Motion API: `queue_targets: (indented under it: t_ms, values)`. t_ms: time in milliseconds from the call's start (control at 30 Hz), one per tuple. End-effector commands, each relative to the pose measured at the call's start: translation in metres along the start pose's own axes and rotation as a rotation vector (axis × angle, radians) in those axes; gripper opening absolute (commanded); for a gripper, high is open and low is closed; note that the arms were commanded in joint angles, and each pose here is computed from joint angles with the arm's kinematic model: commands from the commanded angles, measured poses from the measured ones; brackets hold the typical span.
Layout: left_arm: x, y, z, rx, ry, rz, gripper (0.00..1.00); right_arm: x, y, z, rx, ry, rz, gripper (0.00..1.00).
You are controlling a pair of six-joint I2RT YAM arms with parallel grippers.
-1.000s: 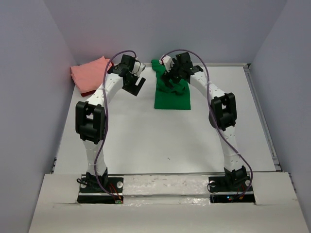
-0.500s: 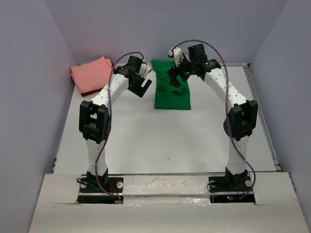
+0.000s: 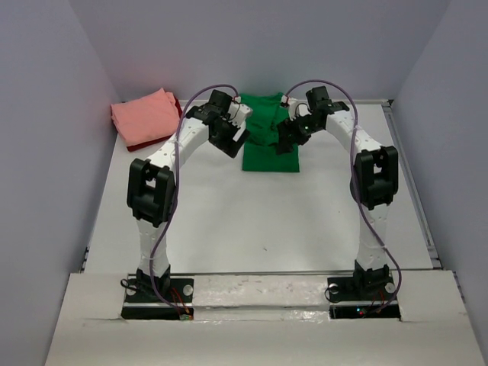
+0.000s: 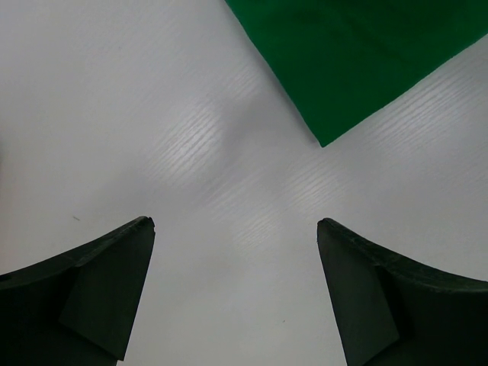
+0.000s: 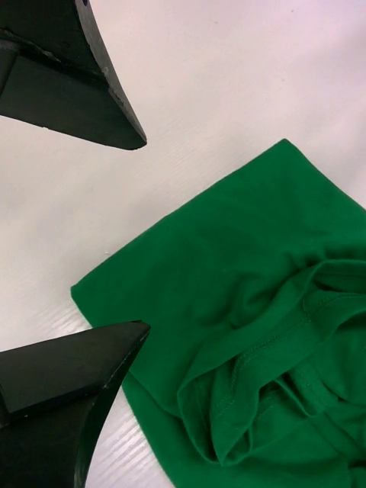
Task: Fold and stack the t-shirts
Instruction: Fold the folded rectangular tshirt in 1/3 of the way
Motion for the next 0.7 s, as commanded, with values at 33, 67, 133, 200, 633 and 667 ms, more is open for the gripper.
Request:
queue_targets:
  t_ms: [33, 67, 133, 200, 633, 667]
  values:
    - [0.008, -0.006, 0.015, -0.041, -0.033, 0.002, 0.99, 0.017, 0.011, -0.005, 0.120, -0.040, -0.040, 0.99]
    - [0.008, -0.007, 0.015, -0.052, -0.036, 0.005, 0.99, 0.016, 0.012, -0.008, 0.135, -0.039, -0.044, 0.99]
    - [0.007, -0.011, 0.011, -0.072, -0.035, 0.005, 0.99, 0.018, 0.015, -0.013, 0.188, -0.044, -0.059, 0.99]
    - [0.006, -0.013, 0.009, -0.083, -0.033, 0.005, 0.99, 0.015, 0.012, -0.019, 0.197, -0.035, -0.063, 0.99]
    - [0.005, -0.009, 0.014, -0.043, -0.030, -0.007, 0.99, 0.023, 0.009, -0.022, 0.214, -0.038, -0.064, 0.99]
    - [0.006, -0.009, 0.015, -0.042, -0.033, -0.007, 0.99, 0.022, 0.010, -0.021, 0.213, -0.035, -0.063, 0.99]
Point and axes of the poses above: each gripper's point midway between its finger pads, its own z axis back along the fingers, its own y axis along the line the jaws close on, x = y × z, the point moved 1 cm from there along z, back along the fingers, and after that the axes turned 1 degree about z, right-handed, at the moved point
